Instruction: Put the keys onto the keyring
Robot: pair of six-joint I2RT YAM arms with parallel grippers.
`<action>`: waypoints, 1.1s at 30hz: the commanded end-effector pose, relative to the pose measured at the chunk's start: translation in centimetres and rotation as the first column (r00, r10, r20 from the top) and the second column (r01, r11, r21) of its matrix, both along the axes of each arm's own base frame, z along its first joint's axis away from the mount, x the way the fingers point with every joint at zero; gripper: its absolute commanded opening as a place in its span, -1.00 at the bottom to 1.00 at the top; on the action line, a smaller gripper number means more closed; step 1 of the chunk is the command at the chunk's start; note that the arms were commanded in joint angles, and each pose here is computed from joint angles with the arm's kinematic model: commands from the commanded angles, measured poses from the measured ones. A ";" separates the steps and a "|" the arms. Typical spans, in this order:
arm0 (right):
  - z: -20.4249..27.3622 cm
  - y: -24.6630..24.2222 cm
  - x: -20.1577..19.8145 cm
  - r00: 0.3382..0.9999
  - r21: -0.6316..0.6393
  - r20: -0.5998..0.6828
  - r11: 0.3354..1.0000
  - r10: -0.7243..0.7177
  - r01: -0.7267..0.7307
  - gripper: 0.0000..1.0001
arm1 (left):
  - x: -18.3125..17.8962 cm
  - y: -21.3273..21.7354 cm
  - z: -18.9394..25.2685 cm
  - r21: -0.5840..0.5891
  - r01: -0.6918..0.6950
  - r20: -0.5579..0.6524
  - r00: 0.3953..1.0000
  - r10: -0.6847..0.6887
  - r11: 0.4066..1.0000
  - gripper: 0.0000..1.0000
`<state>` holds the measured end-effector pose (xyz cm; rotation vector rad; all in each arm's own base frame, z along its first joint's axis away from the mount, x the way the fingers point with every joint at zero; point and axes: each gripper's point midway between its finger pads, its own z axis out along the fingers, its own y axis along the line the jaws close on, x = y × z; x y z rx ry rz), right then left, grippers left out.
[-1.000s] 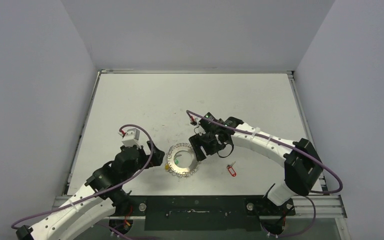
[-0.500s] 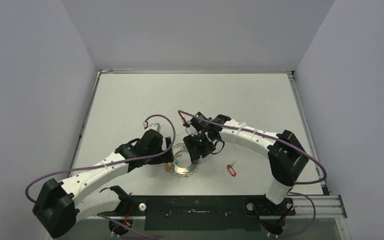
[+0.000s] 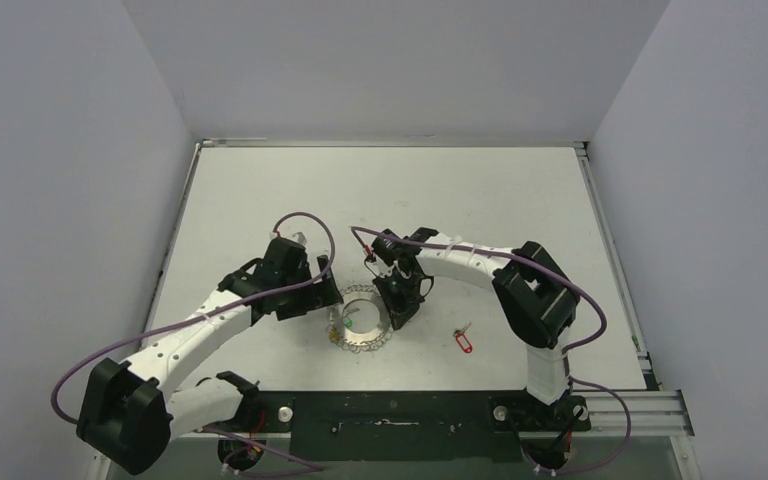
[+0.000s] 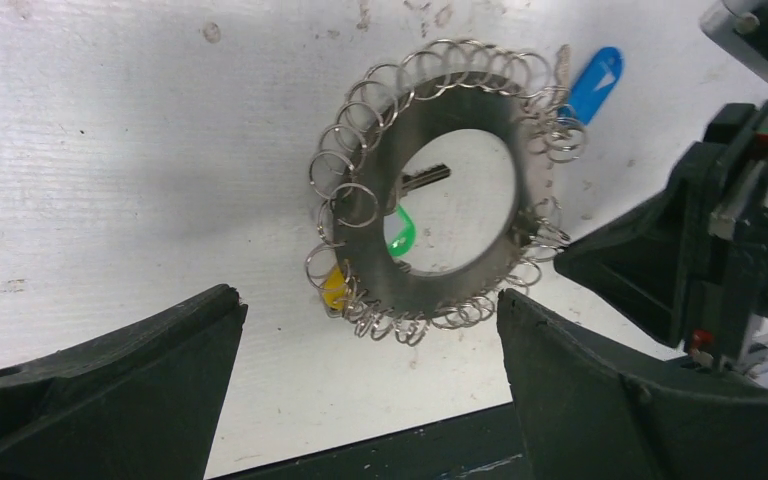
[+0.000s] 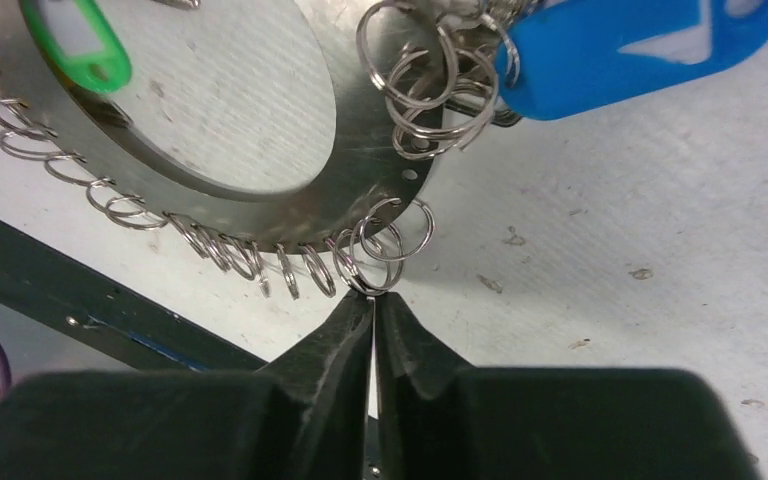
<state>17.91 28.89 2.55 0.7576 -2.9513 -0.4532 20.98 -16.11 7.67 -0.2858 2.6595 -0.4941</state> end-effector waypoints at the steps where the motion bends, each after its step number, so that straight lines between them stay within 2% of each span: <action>1: 1.4 0.8 2.8 0.998 0.037 0.058 0.999 -0.026 0.023 -0.90 | 0.3 0.0 2.5 -0.086 -0.012 0.063 0.998 0.018 0.996 0.94; 5: 2.5 -0.1 4.6 0.994 0.023 0.110 0.999 -0.029 0.027 -0.92 | -0.2 0.1 2.5 -0.134 -0.037 0.041 0.998 0.043 0.990 0.94; 13: 5.9 0.6 4.7 0.988 0.115 0.155 0.993 -0.017 0.000 -0.37 | -0.9 -0.2 1.3 -0.173 -0.061 -0.058 0.997 0.052 0.983 0.94; 16: 6.2 1.7 4.5 0.989 0.155 0.146 0.988 -0.033 0.010 -0.24 | -1.0 -0.5 0.8 -0.189 -0.064 -0.098 0.994 0.046 0.980 0.89; 22: 3.5 1.7 3.7 0.996 0.109 0.075 0.993 -0.055 0.047 -0.23 | -0.7 -1.6 -0.4 -0.269 -0.076 -0.179 0.984 0.028 0.960 0.50; 24: 2.8 1.5 3.4 0.997 0.096 0.056 0.994 -0.055 0.050 -0.25 | -0.7 -1.8 -0.8 -0.272 -0.076 -0.200 0.980 0.021 0.959 0.44; 29: 1.3 1.6 2.4 0.998 0.098 -0.010 0.994 -0.056 0.057 -0.36 | -0.5 -2.1 -1.7 -0.263 -0.072 -0.240 0.971 0.007 0.962 0.26; 33: 0.3 1.3 1.8 0.997 0.086 -0.044 0.994 -0.057 0.061 -0.49 | -0.3 -2.7 -1.9 -0.282 -0.052 -0.248 0.968 -0.020 0.958 0.04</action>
